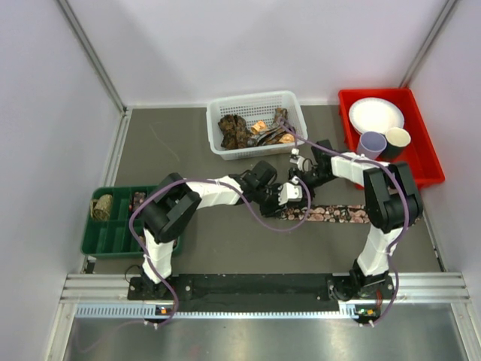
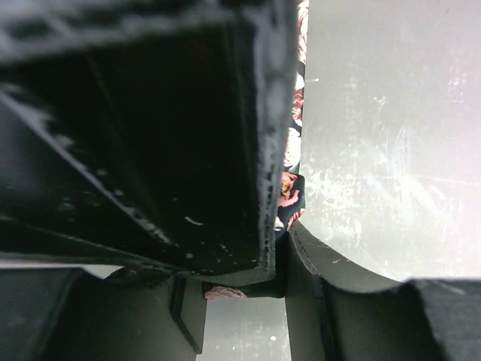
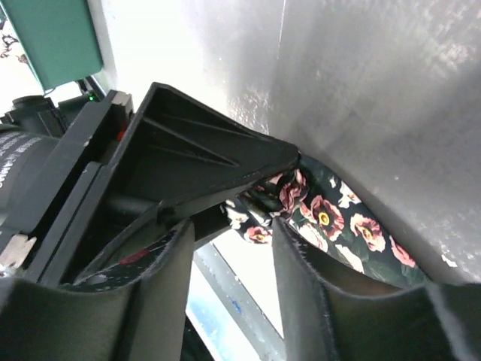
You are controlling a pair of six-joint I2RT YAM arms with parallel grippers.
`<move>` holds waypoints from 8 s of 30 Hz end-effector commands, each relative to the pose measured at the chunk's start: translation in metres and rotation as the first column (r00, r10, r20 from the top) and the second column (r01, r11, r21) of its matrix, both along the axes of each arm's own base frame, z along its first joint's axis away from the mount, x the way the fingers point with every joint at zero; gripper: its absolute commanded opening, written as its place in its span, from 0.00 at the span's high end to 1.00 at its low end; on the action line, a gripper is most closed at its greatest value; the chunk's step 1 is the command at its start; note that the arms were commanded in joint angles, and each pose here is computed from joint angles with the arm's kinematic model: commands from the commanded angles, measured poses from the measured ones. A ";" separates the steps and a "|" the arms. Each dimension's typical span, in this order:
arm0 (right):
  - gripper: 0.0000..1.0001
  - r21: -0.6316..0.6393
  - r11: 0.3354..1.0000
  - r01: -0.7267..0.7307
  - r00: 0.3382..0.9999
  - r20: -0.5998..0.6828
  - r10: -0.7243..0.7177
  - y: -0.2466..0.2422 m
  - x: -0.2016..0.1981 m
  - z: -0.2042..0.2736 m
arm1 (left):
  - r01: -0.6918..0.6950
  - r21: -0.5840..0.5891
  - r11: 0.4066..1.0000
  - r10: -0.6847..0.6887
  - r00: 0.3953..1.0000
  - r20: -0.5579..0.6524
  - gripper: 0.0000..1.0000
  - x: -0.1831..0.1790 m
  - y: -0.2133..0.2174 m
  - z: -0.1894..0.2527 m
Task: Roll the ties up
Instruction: Roll the tie at the center of the board.
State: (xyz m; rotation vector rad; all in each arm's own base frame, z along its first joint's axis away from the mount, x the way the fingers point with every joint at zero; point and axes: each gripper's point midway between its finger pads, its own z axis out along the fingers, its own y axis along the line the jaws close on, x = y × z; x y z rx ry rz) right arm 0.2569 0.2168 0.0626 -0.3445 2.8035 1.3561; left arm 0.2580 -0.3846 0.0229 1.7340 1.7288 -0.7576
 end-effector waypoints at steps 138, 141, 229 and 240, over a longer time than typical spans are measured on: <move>1.00 -0.125 0.992 0.034 0.999 -0.018 -0.036 0.001 0.016 -0.042 | -0.089 0.347 0.934 0.102 0.995 -0.021 0.73 -0.005 0.056 -0.075; 1.00 -0.193 0.981 0.021 1.000 0.001 -0.021 -0.009 0.016 -0.053 | -0.102 0.347 0.932 0.127 0.991 -0.050 0.61 -0.008 0.055 -0.075; 0.87 -0.500 0.859 -0.111 0.990 0.015 0.137 -0.068 0.010 -0.078 | -0.249 -0.270 0.930 0.204 0.962 -0.183 0.78 0.007 0.022 -0.003; 0.70 -0.186 0.974 -0.132 0.980 0.122 0.156 -0.028 0.010 -0.005 | -0.164 0.111 0.980 0.182 0.966 -0.182 0.87 -0.036 0.073 -0.064</move>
